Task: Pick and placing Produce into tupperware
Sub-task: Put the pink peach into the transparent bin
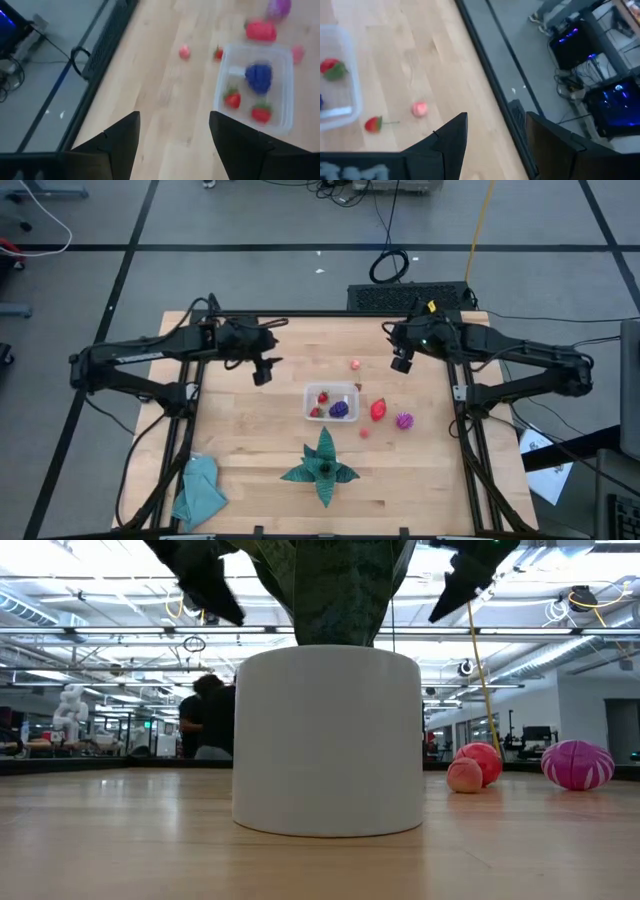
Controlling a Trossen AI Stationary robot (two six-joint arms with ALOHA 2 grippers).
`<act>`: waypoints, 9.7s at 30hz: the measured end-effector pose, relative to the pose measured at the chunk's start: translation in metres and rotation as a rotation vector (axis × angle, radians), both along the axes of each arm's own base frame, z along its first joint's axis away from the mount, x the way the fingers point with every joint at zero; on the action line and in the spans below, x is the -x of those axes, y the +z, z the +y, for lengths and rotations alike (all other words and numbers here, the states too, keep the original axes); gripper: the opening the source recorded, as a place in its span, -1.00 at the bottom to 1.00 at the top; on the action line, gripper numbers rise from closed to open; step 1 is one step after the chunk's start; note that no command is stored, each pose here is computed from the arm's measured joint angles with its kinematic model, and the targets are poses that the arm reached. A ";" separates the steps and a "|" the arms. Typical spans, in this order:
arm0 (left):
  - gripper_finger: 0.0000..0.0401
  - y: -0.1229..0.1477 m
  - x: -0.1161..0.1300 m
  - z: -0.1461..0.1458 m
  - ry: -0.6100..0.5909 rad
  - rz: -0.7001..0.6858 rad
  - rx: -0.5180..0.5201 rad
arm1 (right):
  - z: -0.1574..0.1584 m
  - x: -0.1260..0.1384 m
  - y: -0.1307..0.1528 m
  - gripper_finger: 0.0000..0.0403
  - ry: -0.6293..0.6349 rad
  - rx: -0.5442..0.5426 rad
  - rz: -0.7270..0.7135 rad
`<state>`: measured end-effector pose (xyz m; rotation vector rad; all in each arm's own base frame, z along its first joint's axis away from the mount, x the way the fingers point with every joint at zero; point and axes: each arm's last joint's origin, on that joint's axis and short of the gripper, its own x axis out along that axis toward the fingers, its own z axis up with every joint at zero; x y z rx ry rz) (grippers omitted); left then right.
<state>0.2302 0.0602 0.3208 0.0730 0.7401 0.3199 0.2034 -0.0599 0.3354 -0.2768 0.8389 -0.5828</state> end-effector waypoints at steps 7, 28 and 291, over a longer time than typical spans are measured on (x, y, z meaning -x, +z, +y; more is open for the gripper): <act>0.21 0.001 0.007 -0.001 0.065 0.005 0.048 | -0.027 -0.015 -0.037 -0.05 0.168 -0.157 -0.003; 0.22 -0.001 0.009 -0.001 0.082 0.024 0.063 | -0.079 -0.070 -0.126 -0.05 0.271 -0.458 0.217; 0.21 -0.006 0.015 -0.003 0.079 0.102 0.082 | -0.113 -0.103 -0.194 -0.43 0.355 -0.524 0.315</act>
